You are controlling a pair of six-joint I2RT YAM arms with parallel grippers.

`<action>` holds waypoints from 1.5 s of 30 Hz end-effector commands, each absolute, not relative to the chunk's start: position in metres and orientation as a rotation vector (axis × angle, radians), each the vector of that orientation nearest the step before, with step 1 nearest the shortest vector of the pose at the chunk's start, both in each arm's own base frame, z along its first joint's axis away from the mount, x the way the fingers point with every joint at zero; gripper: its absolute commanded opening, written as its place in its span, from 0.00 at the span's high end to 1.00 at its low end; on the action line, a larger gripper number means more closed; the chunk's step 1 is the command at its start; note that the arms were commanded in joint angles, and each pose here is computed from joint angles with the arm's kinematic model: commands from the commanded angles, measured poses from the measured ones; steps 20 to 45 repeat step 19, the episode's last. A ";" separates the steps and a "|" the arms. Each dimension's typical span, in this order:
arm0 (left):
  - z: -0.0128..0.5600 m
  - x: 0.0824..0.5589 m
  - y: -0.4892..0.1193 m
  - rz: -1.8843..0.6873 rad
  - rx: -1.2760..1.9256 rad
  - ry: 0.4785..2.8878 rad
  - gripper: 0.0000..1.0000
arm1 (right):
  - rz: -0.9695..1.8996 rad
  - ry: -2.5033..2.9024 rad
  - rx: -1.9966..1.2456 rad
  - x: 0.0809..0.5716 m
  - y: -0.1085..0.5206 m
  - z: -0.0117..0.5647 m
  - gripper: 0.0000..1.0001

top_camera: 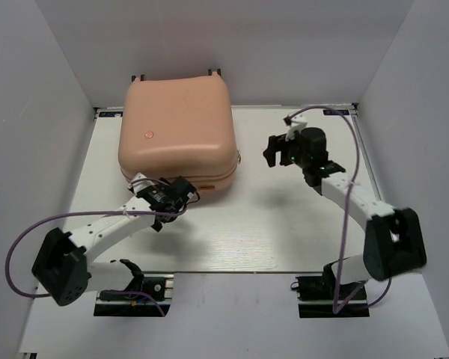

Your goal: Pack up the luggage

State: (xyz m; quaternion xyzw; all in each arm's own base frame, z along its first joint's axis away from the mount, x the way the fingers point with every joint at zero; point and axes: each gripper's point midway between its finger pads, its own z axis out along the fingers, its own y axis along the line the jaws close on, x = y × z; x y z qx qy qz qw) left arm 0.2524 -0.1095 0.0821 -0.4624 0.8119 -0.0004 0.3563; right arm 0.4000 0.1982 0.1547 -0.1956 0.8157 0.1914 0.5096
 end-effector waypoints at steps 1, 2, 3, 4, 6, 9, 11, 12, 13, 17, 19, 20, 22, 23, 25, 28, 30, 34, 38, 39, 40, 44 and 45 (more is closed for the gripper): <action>0.121 0.202 -0.060 0.323 -0.853 2.228 0.00 | 0.414 2.011 -0.311 0.369 0.168 0.188 0.10; 0.133 0.199 -0.062 0.299 -0.813 2.233 0.00 | 0.398 2.075 -0.273 0.356 0.159 0.180 0.09; 0.140 0.185 -0.058 0.337 -0.722 2.285 0.00 | 0.402 2.090 -0.254 0.342 0.154 0.187 0.09; 0.151 0.169 -0.048 0.401 -0.700 2.314 0.00 | 0.396 2.084 -0.193 0.334 0.147 0.196 0.09; 0.173 0.149 -0.041 0.449 -0.528 2.366 0.00 | 0.394 2.119 -0.141 0.312 0.137 0.201 0.09; 0.210 0.139 -0.039 0.469 -0.205 2.437 0.00 | 0.298 2.090 -0.134 0.294 0.114 0.220 0.09; 0.237 0.144 -0.043 0.429 -0.136 2.425 0.00 | 0.234 2.063 -0.102 0.283 0.097 0.232 0.09; 0.246 0.146 -0.039 0.462 -0.027 2.416 0.00 | 0.203 2.054 -0.067 0.282 0.090 0.235 0.09; 0.267 0.154 -0.043 0.410 -0.035 2.366 0.00 | 0.188 2.055 -0.051 0.278 0.086 0.235 0.09; 0.296 0.168 -0.049 0.345 0.011 2.289 0.00 | 0.183 2.004 -0.009 0.264 0.075 0.248 0.09; 0.306 0.172 -0.048 0.319 -0.009 2.259 0.00 | 0.193 2.020 0.007 0.259 0.074 0.250 0.09; 0.306 0.172 -0.048 0.319 -0.009 2.259 0.00 | 0.193 2.020 0.007 0.259 0.074 0.250 0.09; 0.306 0.172 -0.048 0.319 -0.009 2.259 0.00 | 0.193 2.020 0.007 0.259 0.074 0.250 0.09; 0.306 0.172 -0.048 0.319 -0.009 2.259 0.00 | 0.193 2.020 0.007 0.259 0.074 0.250 0.09; 0.306 0.172 -0.048 0.319 -0.009 2.259 0.00 | 0.193 2.020 0.007 0.259 0.074 0.250 0.09; 0.306 0.172 -0.048 0.319 -0.009 2.259 0.00 | 0.193 2.020 0.007 0.259 0.074 0.250 0.09; 0.306 0.172 -0.048 0.319 -0.009 2.259 0.00 | 0.193 2.020 0.007 0.259 0.074 0.250 0.09; 0.306 0.172 -0.048 0.319 -0.009 2.259 0.00 | 0.193 2.020 0.007 0.259 0.074 0.250 0.09; 0.306 0.172 -0.048 0.319 -0.009 2.259 0.00 | 0.193 2.020 0.007 0.259 0.074 0.250 0.09; 0.306 0.172 -0.048 0.319 -0.009 2.259 0.00 | 0.193 2.020 0.007 0.259 0.074 0.250 0.09; 0.306 0.172 -0.048 0.319 -0.009 2.259 0.00 | 0.193 2.020 0.007 0.259 0.074 0.250 0.09; 0.306 0.172 -0.048 0.319 -0.009 2.259 0.00 | 0.193 2.020 0.007 0.259 0.074 0.250 0.09; 0.306 0.172 -0.048 0.319 -0.009 2.259 0.00 | 0.193 2.020 0.007 0.259 0.074 0.250 0.09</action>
